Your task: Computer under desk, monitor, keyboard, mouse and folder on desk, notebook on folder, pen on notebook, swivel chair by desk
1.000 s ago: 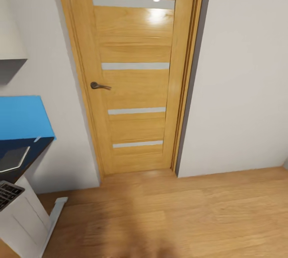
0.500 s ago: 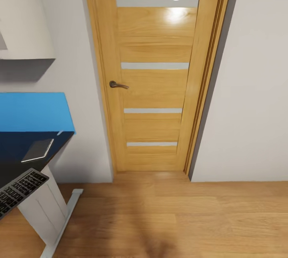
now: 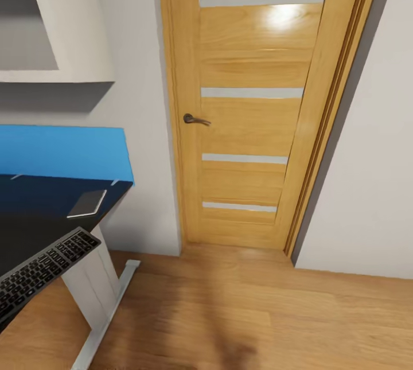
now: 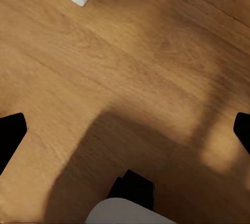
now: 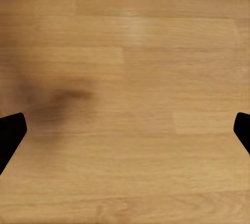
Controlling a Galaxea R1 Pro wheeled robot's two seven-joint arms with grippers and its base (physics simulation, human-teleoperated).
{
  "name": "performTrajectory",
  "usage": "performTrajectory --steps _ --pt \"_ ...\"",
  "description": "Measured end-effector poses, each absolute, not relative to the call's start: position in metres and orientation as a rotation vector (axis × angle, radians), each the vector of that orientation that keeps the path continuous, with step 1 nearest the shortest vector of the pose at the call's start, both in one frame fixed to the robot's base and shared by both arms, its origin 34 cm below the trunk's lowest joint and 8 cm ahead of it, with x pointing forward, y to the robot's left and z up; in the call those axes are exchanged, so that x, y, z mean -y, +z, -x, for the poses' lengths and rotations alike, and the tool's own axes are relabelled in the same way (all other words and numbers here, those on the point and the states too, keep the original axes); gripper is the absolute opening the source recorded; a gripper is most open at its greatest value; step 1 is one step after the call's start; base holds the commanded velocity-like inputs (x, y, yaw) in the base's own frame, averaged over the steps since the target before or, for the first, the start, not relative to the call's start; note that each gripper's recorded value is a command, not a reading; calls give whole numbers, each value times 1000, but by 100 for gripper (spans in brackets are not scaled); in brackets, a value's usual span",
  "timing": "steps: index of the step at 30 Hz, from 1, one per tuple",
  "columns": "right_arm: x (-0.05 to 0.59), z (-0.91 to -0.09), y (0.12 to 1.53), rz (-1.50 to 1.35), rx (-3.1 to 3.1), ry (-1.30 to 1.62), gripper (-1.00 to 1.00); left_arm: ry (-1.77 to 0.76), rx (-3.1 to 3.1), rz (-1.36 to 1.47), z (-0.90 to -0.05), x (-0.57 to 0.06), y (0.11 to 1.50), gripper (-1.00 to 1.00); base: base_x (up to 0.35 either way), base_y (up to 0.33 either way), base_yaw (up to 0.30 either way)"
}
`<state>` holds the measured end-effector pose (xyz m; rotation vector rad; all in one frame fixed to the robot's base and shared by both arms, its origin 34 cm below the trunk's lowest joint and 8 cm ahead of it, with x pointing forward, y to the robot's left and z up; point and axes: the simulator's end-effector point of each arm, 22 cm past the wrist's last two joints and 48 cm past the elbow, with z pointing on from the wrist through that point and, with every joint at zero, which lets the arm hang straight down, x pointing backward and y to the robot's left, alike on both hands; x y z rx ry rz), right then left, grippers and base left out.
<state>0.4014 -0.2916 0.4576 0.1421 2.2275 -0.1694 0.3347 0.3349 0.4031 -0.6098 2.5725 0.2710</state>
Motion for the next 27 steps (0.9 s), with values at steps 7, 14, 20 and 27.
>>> performTrajectory --steps 7,14,20,27 --pt "291 -400 456 -139 -2234 -168 100 273 -2577 610 -333 -335 402 100 0 0 259" --pt "291 -399 455 -138 -2239 -168 100 274 -2581 609 -332 -335 401 100 0 0 260" --pt "290 -397 453 -136 -2248 -168 100 274 -2583 609 -331 -334 401 100 0 0 261" --pt "285 -397 453 -100 -2252 -153 100 275 -2584 609 -331 -335 401 100 0 0 267"
